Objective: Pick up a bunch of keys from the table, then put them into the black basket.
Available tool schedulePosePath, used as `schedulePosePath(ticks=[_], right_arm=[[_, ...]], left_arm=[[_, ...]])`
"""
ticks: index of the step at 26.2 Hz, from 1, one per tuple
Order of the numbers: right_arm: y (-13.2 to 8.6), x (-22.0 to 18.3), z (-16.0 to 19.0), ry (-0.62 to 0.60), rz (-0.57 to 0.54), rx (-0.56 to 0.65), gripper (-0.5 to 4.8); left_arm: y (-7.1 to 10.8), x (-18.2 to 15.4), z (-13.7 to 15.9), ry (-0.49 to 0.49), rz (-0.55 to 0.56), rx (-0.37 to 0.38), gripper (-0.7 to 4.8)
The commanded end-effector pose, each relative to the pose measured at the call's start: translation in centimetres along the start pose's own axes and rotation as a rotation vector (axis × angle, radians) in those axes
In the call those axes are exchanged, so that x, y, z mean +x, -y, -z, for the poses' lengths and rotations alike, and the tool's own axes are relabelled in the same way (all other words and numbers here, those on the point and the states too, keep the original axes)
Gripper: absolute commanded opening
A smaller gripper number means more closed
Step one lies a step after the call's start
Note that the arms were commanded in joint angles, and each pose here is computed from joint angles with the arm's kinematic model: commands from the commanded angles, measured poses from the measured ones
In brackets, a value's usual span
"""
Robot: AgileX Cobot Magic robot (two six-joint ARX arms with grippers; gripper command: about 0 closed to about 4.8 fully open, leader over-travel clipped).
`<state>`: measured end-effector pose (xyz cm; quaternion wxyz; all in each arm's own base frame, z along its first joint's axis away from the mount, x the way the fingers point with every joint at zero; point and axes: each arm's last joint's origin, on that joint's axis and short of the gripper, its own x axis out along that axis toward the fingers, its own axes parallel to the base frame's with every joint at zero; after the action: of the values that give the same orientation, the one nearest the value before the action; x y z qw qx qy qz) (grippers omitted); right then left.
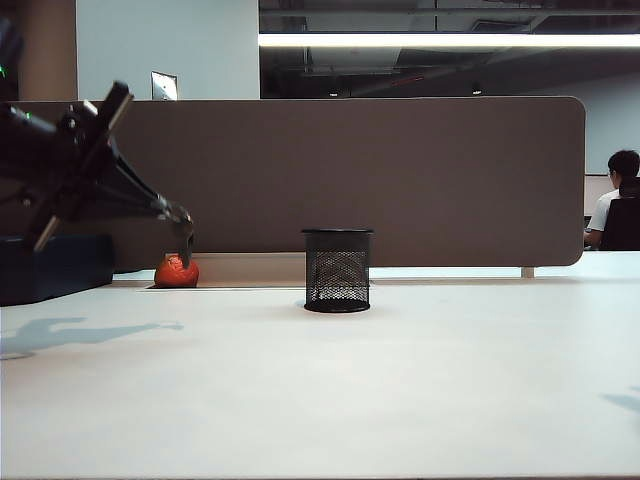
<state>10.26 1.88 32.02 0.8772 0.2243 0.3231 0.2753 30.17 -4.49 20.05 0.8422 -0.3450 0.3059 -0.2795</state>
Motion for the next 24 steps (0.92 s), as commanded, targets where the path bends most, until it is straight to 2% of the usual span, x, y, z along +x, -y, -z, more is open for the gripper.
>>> schedulePosePath(ticks=[1, 6, 10, 13, 19, 24], right_arm=[[-0.1, -0.1, -0.1, 0.009, -0.002, -0.014, 1.80], [-0.1, -0.1, -0.1, 0.009, -0.002, -0.014, 1.80], [-0.1, -0.1, -0.1, 0.009, -0.003, -0.014, 1.80], [-0.1, -0.1, -0.1, 0.009, -0.003, -0.014, 1.80], [-0.1, -0.1, -0.1, 0.009, -0.002, -0.015, 1.80], [-0.1, -0.1, -0.1, 0.009, -0.003, -0.015, 1.80]], left_arm=[[1.8, -1.2, -0.9, 0.056, 0.044, 0.135, -0.06], [4.6, -2.0, -3.5, 0.125, 0.110, 0.240, -0.06], [8.1, -1.8, -5.8, 0.130, 0.141, 0.418, -0.06], [9.4, -1.9, -6.7, 0.130, 0.142, 0.493, -0.06], [10.9, -2.2, -8.1, 0.177, 0.147, 0.554, -0.06], [11.4, -1.1, -7.3, 0.148, 0.168, 0.623, -0.06]])
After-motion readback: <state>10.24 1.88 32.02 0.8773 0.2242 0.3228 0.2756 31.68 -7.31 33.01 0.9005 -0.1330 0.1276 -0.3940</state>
